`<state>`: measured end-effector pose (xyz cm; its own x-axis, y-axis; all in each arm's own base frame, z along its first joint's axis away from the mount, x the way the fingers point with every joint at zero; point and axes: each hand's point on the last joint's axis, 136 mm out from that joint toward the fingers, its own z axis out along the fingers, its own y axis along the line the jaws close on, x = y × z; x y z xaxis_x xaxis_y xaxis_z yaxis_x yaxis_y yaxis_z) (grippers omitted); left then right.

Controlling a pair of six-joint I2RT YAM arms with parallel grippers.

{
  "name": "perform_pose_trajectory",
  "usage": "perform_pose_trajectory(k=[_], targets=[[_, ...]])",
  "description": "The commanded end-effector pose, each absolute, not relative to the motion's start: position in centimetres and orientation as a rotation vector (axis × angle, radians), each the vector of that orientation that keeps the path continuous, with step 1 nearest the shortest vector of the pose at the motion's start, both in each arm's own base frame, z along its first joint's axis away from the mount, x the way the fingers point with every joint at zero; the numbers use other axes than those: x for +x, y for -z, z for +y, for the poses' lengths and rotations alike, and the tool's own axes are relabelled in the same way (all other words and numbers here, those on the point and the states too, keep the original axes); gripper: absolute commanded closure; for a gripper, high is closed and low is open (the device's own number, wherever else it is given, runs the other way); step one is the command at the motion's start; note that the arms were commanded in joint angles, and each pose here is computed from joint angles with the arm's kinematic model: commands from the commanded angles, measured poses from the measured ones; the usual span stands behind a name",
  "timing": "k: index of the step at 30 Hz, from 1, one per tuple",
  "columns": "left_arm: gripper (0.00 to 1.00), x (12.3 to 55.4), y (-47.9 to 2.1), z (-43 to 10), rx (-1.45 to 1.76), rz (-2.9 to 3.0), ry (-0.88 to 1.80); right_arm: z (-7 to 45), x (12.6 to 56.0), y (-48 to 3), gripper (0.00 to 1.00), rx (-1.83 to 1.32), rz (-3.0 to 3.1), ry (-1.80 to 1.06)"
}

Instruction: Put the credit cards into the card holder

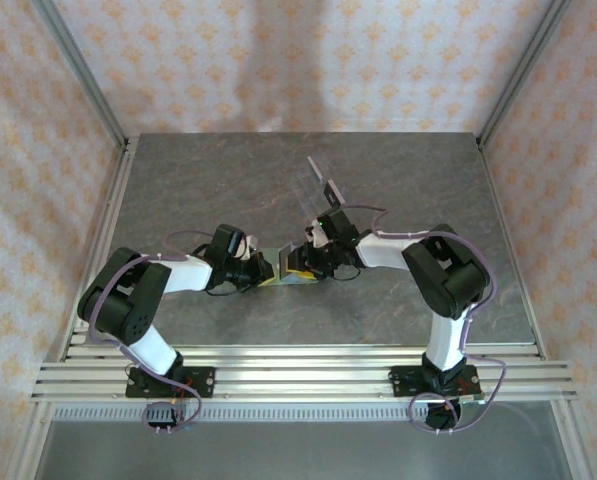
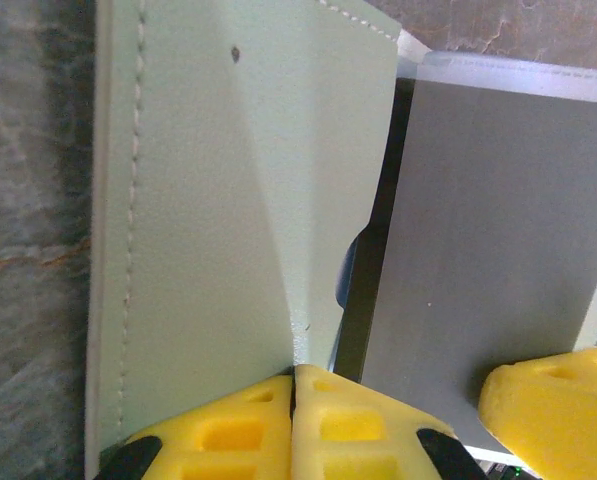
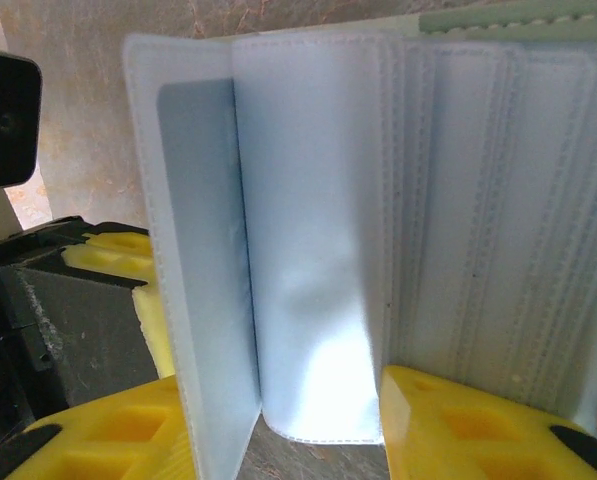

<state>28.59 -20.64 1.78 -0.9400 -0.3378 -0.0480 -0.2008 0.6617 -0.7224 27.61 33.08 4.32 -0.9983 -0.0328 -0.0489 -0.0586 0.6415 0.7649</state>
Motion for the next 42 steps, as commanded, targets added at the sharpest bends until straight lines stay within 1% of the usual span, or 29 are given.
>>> perform_pose_trajectory(k=[1,3,9,13,15,18,24,29,37,42], targets=[[0.92,27.5,-0.3,-20.3,-0.470,2.742,1.108,33.1,27.6,-4.0,0.57,-0.075,2.815,-1.327],[0.92,27.6,-0.4,-20.1,-0.479,2.728,1.115,33.1,27.6,-4.1,0.56,-0.079,2.813,-1.318],[0.90,28.4,-1.5,-19.0,-0.515,2.671,1.130,33.5,27.5,-4.8,0.45,-0.130,2.803,-1.355],[0.80,29.0,-2.5,-18.6,-0.539,2.615,1.175,33.4,27.6,-4.7,0.39,-0.150,2.817,-1.322],[0.74,29.4,-3.2,-18.6,-0.547,2.577,1.200,33.3,27.6,-4.7,0.34,-0.154,2.823,-1.306],[0.66,29.8,-4.2,-18.5,-0.555,2.534,1.234,33.4,27.7,-4.9,0.32,-0.160,2.811,-1.320],[0.58,30.8,-5.3,-18.4,-0.562,2.482,1.277,34.0,28.0,-6.1,0.28,-0.191,2.763,-1.372],[0.52,31.8,-6.6,-18.4,-0.563,2.430,1.311,34.5,28.3,-6.6,0.28,-0.199,2.745,-1.404],[0.51,32.4,-7.0,-18.3,-0.560,2.428,1.308,34.9,28.4,-7.8,0.39,-0.216,2.721,-1.436],[0.50,32.3,-6.4,-17.9,-0.566,2.452,1.282,34.9,28.4,-8.0,0.46,-0.234,2.724,-1.433]])
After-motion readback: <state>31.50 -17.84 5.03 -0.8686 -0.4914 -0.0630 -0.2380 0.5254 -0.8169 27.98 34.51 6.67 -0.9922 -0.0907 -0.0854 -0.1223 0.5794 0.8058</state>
